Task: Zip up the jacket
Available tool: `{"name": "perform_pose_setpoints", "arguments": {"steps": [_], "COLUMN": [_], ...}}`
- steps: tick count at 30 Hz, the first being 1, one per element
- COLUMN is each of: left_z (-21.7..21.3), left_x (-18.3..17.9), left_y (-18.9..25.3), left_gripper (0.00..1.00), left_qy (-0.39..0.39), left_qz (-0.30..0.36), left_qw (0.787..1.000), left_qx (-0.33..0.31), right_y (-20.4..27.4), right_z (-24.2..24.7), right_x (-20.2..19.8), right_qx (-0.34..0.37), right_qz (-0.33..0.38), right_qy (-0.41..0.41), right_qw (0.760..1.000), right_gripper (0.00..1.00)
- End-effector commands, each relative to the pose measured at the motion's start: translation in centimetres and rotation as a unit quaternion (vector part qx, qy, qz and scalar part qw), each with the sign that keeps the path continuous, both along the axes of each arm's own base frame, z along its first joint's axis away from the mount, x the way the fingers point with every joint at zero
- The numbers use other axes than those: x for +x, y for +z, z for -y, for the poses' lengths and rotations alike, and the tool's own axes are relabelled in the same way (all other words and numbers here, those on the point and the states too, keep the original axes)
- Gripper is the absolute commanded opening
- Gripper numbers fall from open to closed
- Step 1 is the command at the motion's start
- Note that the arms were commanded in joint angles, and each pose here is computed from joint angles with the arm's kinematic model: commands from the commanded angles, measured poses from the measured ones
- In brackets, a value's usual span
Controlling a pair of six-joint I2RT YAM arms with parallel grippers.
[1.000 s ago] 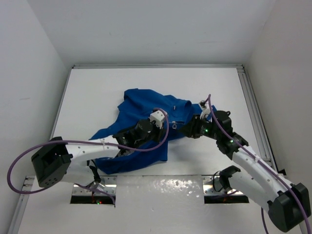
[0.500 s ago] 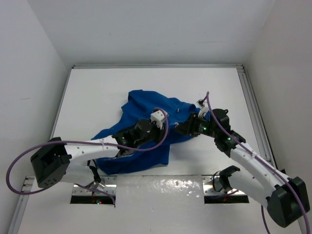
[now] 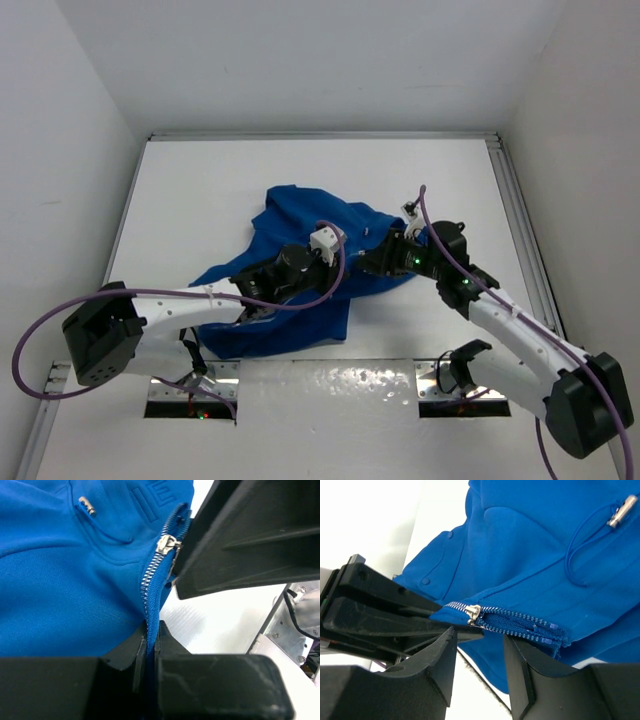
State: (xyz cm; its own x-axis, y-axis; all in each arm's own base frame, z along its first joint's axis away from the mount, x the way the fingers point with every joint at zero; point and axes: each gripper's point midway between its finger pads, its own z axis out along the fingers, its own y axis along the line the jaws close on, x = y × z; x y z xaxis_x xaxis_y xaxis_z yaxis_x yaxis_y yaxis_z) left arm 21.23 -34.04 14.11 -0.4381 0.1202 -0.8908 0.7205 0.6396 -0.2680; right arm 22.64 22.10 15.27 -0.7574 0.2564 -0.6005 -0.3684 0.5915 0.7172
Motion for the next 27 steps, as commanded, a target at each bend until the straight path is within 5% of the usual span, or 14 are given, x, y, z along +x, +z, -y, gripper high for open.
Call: {"name": "perform_pose_setpoints", "arguments": {"steps": [1,10,21,27], "left_z": [1.9,2.0,1.8,1.6], "left_x": [-1.0,-1.3,-0.8,-0.7], "left_y": [5.0,5.7,5.3,4.5], "left_gripper": [0.0,0.0,0.0,0.0], "left_qy": [-0.038,-0.048,-0.034,-0.029], "left_qz": [0.03,0.029,0.03,0.025], "left_qw": [0.995,0.994,0.995,0.996], "left_qx": [-0.085,-0.092,-0.086,-0.075], "right_y": [1.6,1.1,2.4,2.8], "right_z": [-0.5,-0.3,0.0,0.6], "right_x": [1.3,1.6,1.3,1.4], "right_qx": [0.012,0.003,0.019,0.012], "right_qz": [0.031,0.032,0.056,0.071], "right_qy": [-0.004,-0.013,-0.02,-0.034], "right_qw": [0.999,0.999,0.998,0.997], "right_gripper": [0.41,0.47,0.12,0.01]}}
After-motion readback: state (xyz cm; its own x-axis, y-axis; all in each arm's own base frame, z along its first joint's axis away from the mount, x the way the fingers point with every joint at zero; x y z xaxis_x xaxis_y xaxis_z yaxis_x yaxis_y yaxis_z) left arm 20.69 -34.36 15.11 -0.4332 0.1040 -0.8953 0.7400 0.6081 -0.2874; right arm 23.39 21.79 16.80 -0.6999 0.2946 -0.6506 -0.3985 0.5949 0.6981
